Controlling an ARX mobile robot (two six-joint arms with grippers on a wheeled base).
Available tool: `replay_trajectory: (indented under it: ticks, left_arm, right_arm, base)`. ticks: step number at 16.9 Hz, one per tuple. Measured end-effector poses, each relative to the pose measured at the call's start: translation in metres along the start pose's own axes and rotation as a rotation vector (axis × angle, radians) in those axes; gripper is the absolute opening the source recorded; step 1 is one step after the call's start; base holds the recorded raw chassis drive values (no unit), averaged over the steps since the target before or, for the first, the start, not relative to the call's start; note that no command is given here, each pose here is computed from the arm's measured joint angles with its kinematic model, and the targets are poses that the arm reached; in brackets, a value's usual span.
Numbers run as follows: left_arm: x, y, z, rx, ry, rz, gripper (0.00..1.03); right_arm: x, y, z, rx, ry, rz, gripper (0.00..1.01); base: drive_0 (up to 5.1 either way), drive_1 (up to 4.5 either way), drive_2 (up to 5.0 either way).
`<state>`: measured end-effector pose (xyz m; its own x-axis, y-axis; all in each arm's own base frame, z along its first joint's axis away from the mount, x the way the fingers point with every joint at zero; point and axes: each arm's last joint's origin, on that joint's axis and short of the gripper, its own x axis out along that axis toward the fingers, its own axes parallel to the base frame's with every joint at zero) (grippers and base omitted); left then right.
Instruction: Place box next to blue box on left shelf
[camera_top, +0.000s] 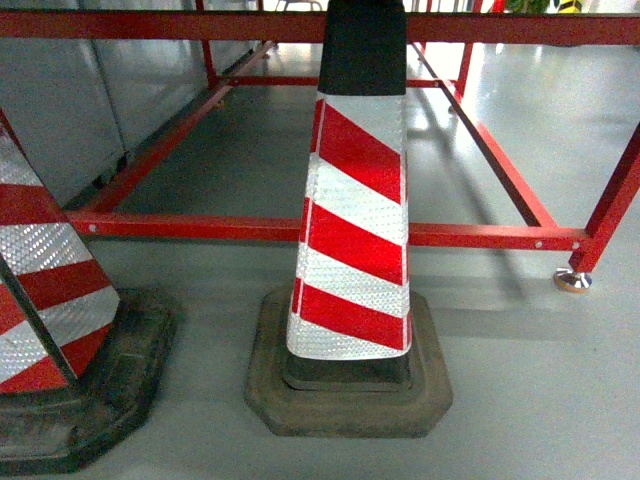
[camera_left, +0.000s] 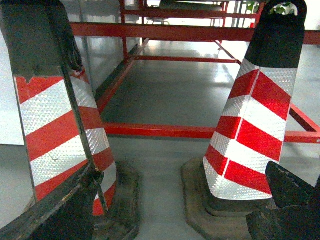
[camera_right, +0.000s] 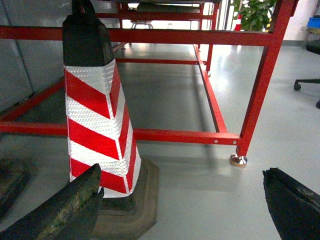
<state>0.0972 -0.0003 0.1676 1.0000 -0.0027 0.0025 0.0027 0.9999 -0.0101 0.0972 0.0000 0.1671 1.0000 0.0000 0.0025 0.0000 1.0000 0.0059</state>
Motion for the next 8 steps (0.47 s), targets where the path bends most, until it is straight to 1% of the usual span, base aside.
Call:
replay_trajectory:
  ticks: [8]
  left_arm:
    - [0.0, 0.0, 0.0, 0.0, 0.0, 0.0, 0.98]
  right_arm:
    - [0.0, 0.0, 0.0, 0.0, 0.0, 0.0, 0.98]
  base:
    - [0.0, 0.0, 0.0]
